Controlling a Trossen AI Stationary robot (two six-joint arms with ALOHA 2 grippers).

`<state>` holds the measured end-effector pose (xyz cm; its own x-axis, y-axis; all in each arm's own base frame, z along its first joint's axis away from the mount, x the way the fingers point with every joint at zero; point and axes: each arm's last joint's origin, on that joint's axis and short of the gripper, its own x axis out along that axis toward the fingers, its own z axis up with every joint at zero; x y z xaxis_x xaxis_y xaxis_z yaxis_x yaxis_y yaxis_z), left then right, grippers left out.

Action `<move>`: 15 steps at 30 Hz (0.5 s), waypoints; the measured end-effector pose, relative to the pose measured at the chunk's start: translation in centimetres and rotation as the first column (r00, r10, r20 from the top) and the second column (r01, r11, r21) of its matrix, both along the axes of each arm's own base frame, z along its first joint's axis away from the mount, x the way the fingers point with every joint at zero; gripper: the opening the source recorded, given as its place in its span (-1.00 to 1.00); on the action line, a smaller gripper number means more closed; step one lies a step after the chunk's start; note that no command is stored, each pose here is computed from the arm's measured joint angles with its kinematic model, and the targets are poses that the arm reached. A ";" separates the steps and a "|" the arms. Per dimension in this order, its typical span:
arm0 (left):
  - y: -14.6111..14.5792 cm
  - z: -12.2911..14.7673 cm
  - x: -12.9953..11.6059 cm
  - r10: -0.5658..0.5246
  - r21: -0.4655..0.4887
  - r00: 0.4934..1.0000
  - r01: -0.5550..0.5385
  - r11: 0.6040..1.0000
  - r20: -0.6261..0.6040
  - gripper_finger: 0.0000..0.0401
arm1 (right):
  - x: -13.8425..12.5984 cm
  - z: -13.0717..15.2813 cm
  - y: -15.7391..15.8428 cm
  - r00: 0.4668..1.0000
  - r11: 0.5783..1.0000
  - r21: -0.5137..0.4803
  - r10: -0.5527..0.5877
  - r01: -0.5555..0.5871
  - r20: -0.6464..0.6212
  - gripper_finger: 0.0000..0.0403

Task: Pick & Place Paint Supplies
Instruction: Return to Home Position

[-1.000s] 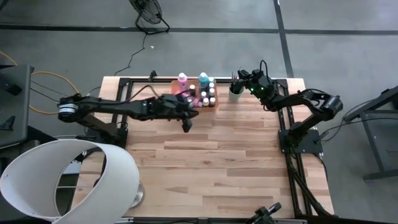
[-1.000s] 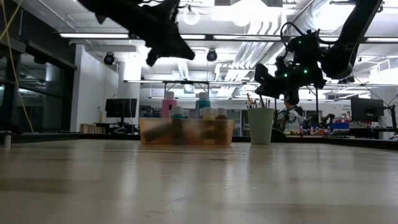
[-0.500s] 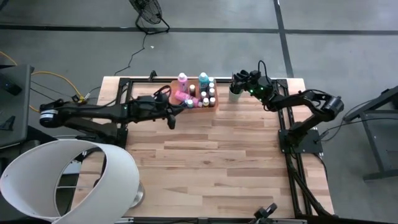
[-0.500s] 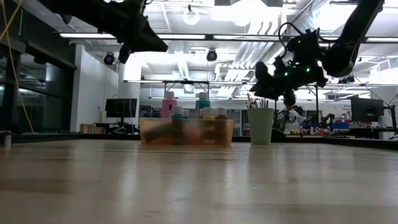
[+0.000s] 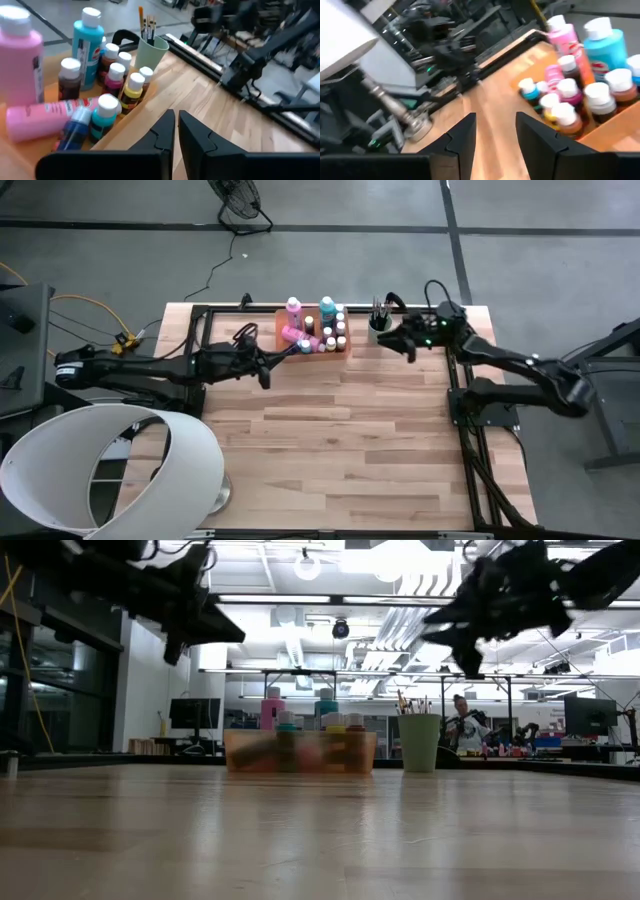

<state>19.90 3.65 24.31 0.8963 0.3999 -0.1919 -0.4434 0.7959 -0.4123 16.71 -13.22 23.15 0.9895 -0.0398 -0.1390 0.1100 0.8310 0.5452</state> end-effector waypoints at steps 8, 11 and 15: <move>-0.2 -2.2 -2.7 0.069 -0.044 0.989 -0.063 0.997 0.135 -0.90 | -3.7 1.3 5.2 0.988 0.998 -0.053 -0.038 0.046 0.152 -0.34; -0.3 -2.1 -3.4 0.092 -0.042 0.983 -0.086 0.995 0.159 -0.90 | -4.8 0.2 7.1 0.956 0.999 -0.035 -0.028 0.040 0.292 -0.34; -0.2 -2.0 -3.7 0.123 -0.028 0.979 -0.120 0.992 0.161 -0.90 | -6.1 -1.0 9.3 0.884 1.000 -0.022 -0.008 0.021 0.468 -0.34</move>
<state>16.16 3.44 22.35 0.8609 0.5055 -0.0565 -0.4627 0.7321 -0.4999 10.65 -3.87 22.10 0.9386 -0.0517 0.3411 -0.1406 0.8455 0.5151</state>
